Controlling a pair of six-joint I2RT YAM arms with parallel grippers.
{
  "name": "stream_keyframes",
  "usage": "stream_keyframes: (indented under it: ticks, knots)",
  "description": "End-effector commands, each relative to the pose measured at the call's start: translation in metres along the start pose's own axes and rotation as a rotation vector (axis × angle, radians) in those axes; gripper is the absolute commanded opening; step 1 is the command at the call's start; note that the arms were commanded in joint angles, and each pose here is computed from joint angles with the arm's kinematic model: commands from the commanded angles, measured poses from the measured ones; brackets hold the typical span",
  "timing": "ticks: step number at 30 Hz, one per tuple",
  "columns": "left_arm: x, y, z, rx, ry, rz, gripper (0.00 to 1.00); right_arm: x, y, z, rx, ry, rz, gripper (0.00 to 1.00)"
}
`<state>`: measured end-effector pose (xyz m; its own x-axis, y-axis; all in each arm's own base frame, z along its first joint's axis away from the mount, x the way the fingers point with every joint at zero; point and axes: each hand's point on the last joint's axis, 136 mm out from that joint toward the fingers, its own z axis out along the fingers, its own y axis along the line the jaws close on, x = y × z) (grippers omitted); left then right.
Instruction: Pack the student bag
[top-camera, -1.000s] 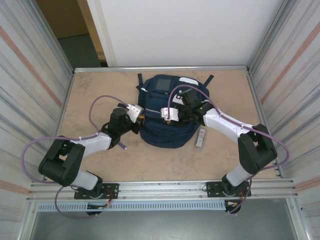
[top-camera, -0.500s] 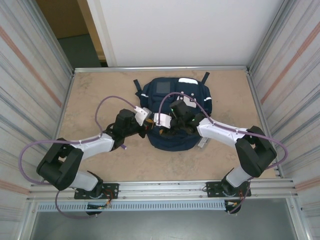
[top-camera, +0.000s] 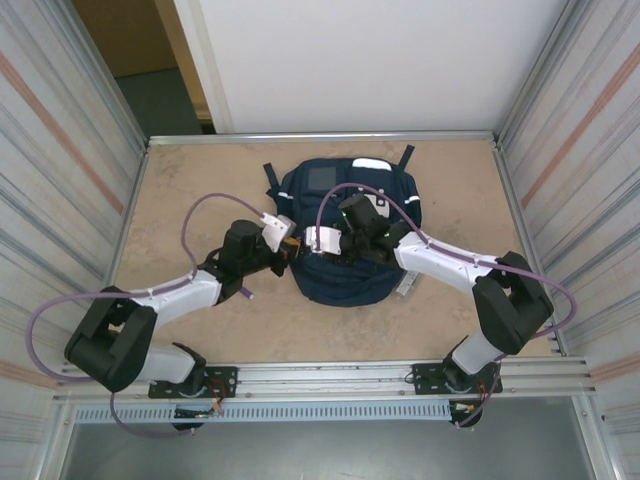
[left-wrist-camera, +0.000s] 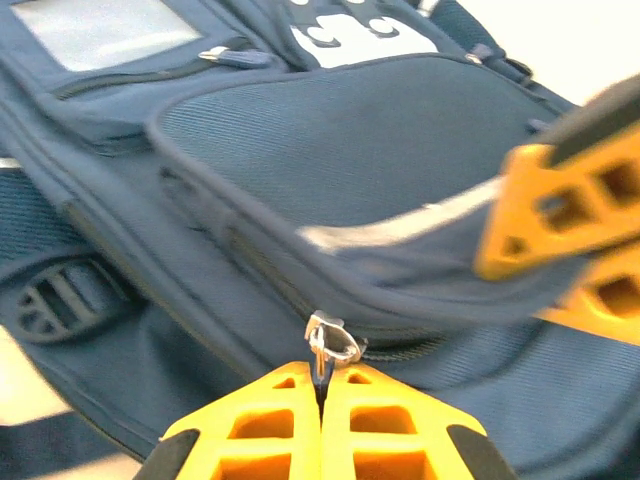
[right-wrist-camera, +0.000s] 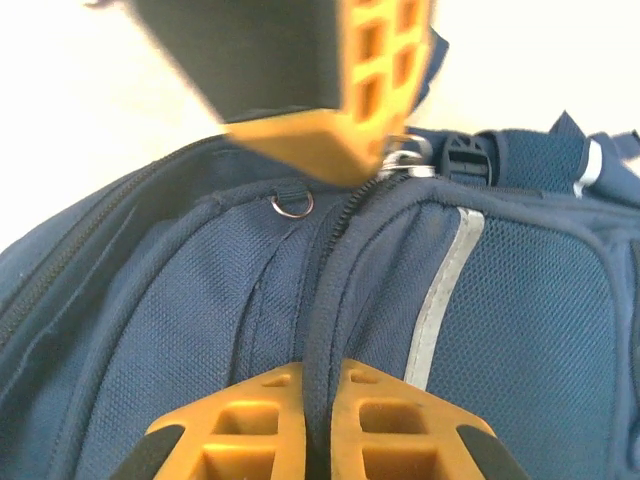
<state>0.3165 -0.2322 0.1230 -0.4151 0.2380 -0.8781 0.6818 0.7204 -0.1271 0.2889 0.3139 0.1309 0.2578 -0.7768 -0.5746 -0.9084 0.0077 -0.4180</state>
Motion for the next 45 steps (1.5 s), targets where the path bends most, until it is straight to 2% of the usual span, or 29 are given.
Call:
stream_keyframes:
  ticks: [1,7,13,14,16,20,22,24,30,32,34,39,41,42,43,45]
  knots:
    - [-0.010,0.053,0.004,-0.153,-0.007,-0.032,0.00,-0.006,0.040,-0.019,-0.208,-0.048,-0.148,0.00]
    - [-0.007,0.079,0.011,-0.201,-0.015,-0.071,0.00,-0.013,0.049,-0.025,-0.275,-0.062,-0.173,0.00]
    - [0.004,0.089,0.033,-0.157,0.103,-0.135,0.00,-0.022,0.050,-0.019,-0.290,-0.048,-0.228,0.00]
    - [0.008,0.092,0.036,-0.163,0.113,-0.155,0.02,-0.024,0.046,-0.019,-0.278,-0.054,-0.232,0.00]
    - [0.016,0.101,0.040,-0.206,0.134,-0.184,0.13,-0.028,0.034,-0.019,-0.235,-0.048,-0.235,0.00]
    - [0.026,0.116,0.029,-0.302,0.144,-0.212,0.18,-0.034,-0.003,-0.024,-0.093,-0.010,-0.214,0.02]
    - [0.025,0.121,0.022,-0.339,0.125,-0.216,0.22,-0.034,-0.024,-0.027,-0.012,-0.007,-0.193,0.14]
    - [0.024,0.126,0.015,-0.361,0.114,-0.248,0.25,-0.033,-0.046,-0.030,0.063,-0.008,-0.159,0.18]
    - [0.022,0.147,-0.028,-0.525,0.136,-0.590,0.43,-0.026,-0.084,-0.034,0.154,0.001,-0.049,0.22]
    - [0.021,0.137,-0.039,-0.513,0.128,-0.642,0.45,-0.019,-0.087,-0.030,0.182,0.027,-0.033,0.25]
    - [0.029,0.130,-0.056,-0.548,0.142,-0.760,0.50,-0.012,-0.089,-0.027,0.211,0.047,-0.008,0.28]
    - [0.070,0.102,-0.084,-0.579,0.275,-0.957,0.54,-0.006,-0.091,-0.025,0.240,0.053,0.060,0.31]
    - [0.092,0.091,-0.095,-0.605,0.372,-1.021,0.54,-0.013,-0.090,-0.029,0.257,0.031,0.100,0.43]
    - [0.102,0.086,-0.101,-0.626,0.421,-1.043,0.54,-0.019,-0.089,-0.031,0.270,0.010,0.117,0.91]
    - [0.113,0.082,-0.108,-0.657,0.467,-1.074,0.54,-0.027,-0.088,-0.033,0.284,-0.014,0.136,0.99]
    - [0.129,0.078,-0.119,-0.720,0.533,-1.130,0.54,-0.039,-0.087,-0.039,0.321,-0.056,0.162,0.99]
